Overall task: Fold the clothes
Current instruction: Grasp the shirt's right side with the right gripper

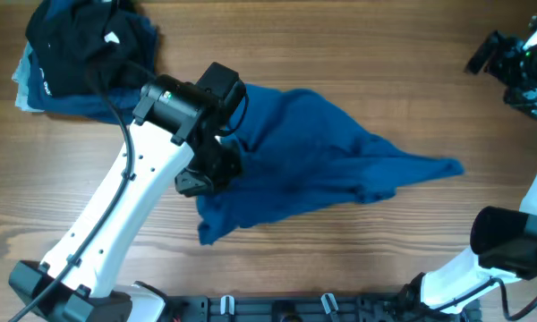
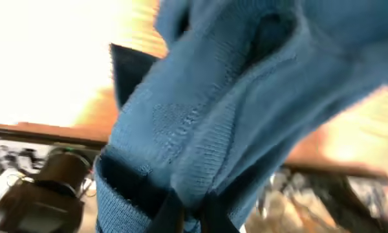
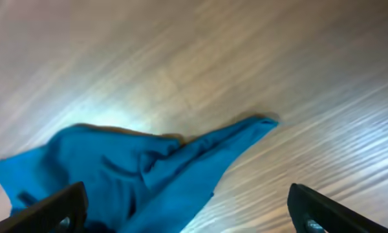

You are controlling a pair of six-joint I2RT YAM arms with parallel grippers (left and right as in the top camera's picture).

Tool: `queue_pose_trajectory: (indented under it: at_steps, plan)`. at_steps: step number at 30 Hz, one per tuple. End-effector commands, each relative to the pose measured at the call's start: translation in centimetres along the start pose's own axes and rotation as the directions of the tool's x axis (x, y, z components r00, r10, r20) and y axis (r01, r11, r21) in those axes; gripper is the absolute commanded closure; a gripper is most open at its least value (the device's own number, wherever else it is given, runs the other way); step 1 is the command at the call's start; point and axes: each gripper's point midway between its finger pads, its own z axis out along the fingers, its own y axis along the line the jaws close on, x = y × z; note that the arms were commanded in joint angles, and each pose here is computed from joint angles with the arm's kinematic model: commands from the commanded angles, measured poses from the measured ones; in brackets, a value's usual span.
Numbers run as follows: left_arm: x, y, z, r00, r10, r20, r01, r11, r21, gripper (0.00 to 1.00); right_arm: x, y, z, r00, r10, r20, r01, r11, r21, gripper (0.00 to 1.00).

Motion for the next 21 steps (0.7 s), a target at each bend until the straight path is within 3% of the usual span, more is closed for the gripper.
queue_pose_trajectory:
  at_steps: [1, 6, 12, 21]
  plan:
    - [-2.1, 2.5, -0.5, 0.984, -0.129, 0.124, 0.14, 0.986, -0.088, 0.91, 2.1, 0.3, 3.1, 0.992, -0.02, -0.124, 0.02, 1.0, 0.0, 0.01]
    - [-3.3, 2.3, -0.7, 0.977, -0.145, 0.157, 0.157, 0.986, -0.062, 0.9, 6.5, 4.8, 7.7, 0.945, -0.185, -0.271, 0.138, 0.973, -0.184, 0.0]
    - [-4.0, 3.1, -0.8, 0.969, -0.155, 0.191, 0.174, 0.981, -0.086, 0.9, 13.2, 8.4, 13.4, 0.866, -0.346, -0.361, 0.282, 0.934, -0.219, 0.01]
    - [-5.8, 6.1, -1.1, 0.946, -0.264, 0.19, 0.283, 0.956, -0.077, 0.94, 16.4, 7.1, 17.9, 0.84, -0.368, -0.399, 0.306, 0.928, -0.211, 0.01]
